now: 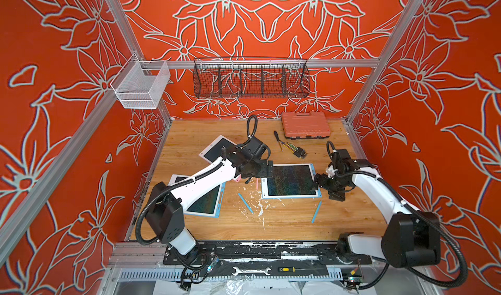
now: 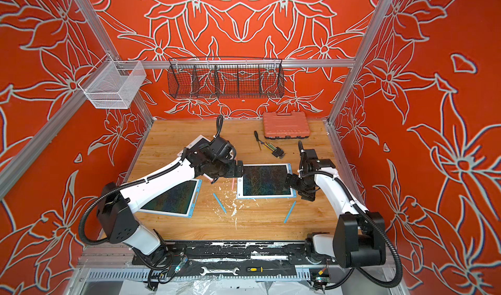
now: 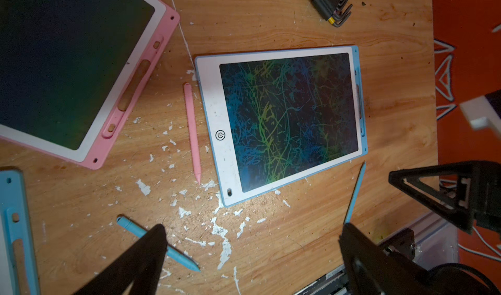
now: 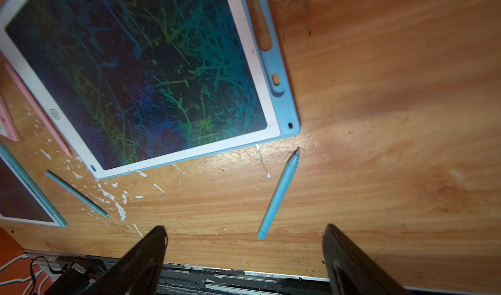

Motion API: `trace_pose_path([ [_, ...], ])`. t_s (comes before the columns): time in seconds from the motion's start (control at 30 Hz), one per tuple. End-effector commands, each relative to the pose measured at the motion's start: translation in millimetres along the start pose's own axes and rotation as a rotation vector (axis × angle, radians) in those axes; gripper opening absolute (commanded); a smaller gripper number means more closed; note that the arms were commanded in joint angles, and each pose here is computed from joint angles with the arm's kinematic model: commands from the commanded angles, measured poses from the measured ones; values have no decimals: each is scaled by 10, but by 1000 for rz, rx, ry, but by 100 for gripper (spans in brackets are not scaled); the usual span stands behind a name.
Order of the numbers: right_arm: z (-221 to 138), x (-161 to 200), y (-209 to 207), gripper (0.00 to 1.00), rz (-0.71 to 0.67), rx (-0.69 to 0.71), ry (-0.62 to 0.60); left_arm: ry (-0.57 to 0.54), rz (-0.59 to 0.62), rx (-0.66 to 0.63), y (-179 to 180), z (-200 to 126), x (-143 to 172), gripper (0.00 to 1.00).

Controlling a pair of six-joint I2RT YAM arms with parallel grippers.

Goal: Place the stylus back onto the writing tablet
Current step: Adjust the writing tablet at the center of the board, then adjust the stylus at the center of the board.

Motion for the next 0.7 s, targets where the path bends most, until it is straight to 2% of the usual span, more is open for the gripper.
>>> trace_pose_path([
  [0.0, 60, 88, -66, 92, 73, 44, -38, 25, 53, 37, -22, -150, 56, 97],
  [0.27, 79, 239, -209, 90, 195, 144, -140, 111, 154, 193, -89, -319, 335, 97],
  [0.37, 102, 315, -286, 90, 227, 175, -138, 124, 192, 225, -55, -378, 406, 97],
  [0.67, 246, 389, -279, 87, 197, 184, -92, 117, 132, 256, 137, -415, 439, 97],
])
Point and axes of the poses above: each gripper's point midway between its finger pads, its own z axis out along the fingers, its own y axis along the line the jaws close on, x = y × z, the point moved 4 cm from there along -z, back along the fingers, and after that the axes turned 13 degrees about z, right-handed, at the moved point
